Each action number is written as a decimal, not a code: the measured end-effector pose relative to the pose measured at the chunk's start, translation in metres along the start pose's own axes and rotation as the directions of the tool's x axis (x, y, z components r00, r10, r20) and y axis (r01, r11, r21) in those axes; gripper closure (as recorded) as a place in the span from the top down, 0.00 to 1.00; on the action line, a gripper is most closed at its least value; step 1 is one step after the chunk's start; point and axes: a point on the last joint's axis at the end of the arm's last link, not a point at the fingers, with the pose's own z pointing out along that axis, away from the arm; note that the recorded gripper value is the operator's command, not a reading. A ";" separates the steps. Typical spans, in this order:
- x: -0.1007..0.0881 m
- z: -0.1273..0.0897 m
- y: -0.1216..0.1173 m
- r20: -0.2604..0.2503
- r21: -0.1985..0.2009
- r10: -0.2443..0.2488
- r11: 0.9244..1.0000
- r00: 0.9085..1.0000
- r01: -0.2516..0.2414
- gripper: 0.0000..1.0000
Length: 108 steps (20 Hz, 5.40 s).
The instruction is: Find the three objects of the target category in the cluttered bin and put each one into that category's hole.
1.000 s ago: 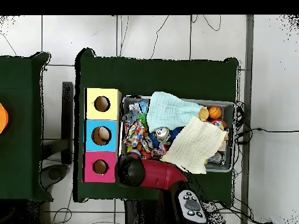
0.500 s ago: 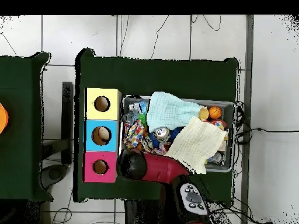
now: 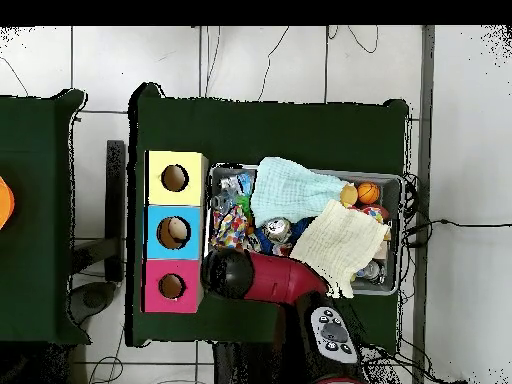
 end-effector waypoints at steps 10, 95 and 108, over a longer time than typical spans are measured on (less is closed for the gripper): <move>-0.019 0.000 -0.004 0.027 0.004 0.002 1.000 1.000 -0.002 1.00; -0.104 -0.003 0.014 0.091 -0.014 0.009 1.000 0.996 -0.008 1.00; -0.104 -0.003 0.001 0.090 -0.016 0.029 0.999 0.996 -0.028 1.00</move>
